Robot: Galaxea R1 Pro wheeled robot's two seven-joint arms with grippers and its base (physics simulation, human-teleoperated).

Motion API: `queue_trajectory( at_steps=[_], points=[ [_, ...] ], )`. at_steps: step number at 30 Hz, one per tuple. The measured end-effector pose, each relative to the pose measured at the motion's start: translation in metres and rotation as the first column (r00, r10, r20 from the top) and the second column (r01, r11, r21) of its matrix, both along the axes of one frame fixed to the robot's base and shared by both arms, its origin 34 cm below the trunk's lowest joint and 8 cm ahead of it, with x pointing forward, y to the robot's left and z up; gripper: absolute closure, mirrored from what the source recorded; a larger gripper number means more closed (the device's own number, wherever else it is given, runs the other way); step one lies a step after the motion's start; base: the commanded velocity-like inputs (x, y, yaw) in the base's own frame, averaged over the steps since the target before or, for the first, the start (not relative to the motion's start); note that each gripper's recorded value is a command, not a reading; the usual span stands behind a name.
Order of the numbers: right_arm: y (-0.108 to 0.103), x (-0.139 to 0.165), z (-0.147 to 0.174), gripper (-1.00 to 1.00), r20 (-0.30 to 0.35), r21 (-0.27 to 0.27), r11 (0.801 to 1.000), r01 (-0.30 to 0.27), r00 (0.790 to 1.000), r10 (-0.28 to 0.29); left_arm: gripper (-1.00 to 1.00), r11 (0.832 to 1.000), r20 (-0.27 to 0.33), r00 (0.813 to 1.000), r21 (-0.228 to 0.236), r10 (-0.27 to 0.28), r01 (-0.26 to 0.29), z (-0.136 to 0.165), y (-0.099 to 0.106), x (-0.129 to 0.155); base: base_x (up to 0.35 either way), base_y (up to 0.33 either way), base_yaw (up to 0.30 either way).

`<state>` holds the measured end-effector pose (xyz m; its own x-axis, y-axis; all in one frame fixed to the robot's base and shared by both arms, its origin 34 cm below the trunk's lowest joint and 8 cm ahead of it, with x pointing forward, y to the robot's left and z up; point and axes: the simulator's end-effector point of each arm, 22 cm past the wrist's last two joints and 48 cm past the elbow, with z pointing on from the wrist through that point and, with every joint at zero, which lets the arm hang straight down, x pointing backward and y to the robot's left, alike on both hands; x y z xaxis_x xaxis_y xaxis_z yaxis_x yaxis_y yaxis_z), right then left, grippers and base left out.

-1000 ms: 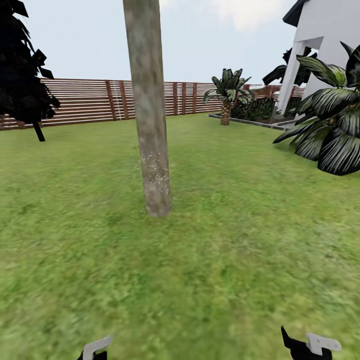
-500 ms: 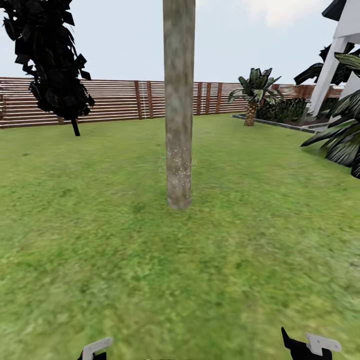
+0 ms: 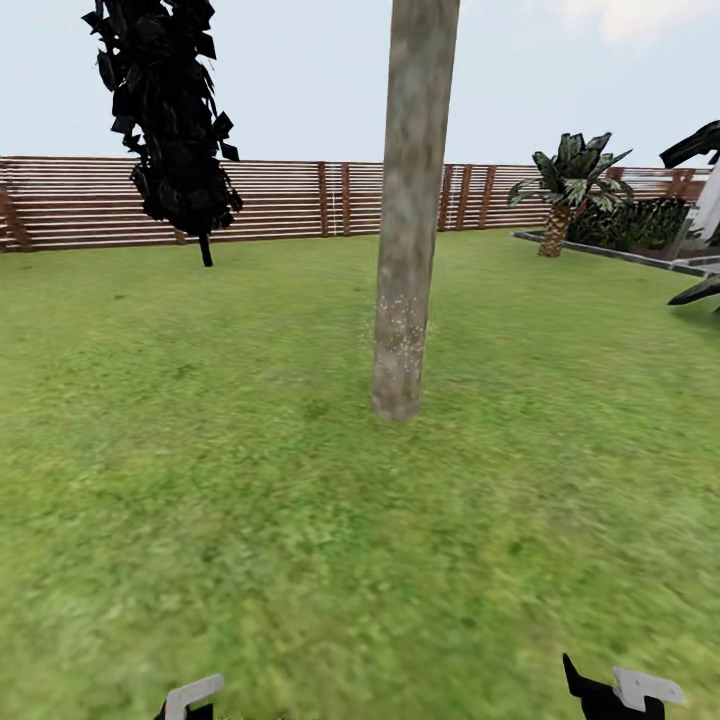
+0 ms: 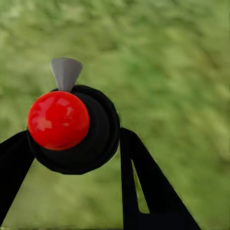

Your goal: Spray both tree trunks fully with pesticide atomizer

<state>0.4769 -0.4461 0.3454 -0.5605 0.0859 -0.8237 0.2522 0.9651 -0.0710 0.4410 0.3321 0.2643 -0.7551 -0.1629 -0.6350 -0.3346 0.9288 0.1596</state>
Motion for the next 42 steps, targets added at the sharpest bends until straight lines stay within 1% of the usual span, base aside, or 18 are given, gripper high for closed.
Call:
queue_trajectory(
  at_steps=[13, 20, 42],
  points=[
    [-0.0011, 0.0000, 0.0006, -1.00, 0.001, -0.002, 1.000, 0.001, 1.000, -0.001, 1.00, 1.000, -0.001, 1.000, 0.002, 0.000, 0.000, -0.0001, 0.0013, -0.0004, 0.000, 0.000, 0.279],
    [-0.0094, -0.0004, 0.0038, -1.00, 0.004, -0.015, 1.000, 0.008, 1.000, -0.008, 1.00, 1.000, -0.007, 1.000, 0.002, 0.001, -0.001, -0.0012, 0.0017, -0.0028, 0.000, 0.000, 0.279],
    [-0.0087, -0.0002, 0.0039, -1.00, 0.005, -0.015, 1.000, 0.007, 1.000, -0.007, 1.00, 1.000, -0.009, 1.000, 0.004, 0.001, -0.001, -0.0015, 0.0026, -0.0034, 0.000, 0.000, 0.279]
  ],
)
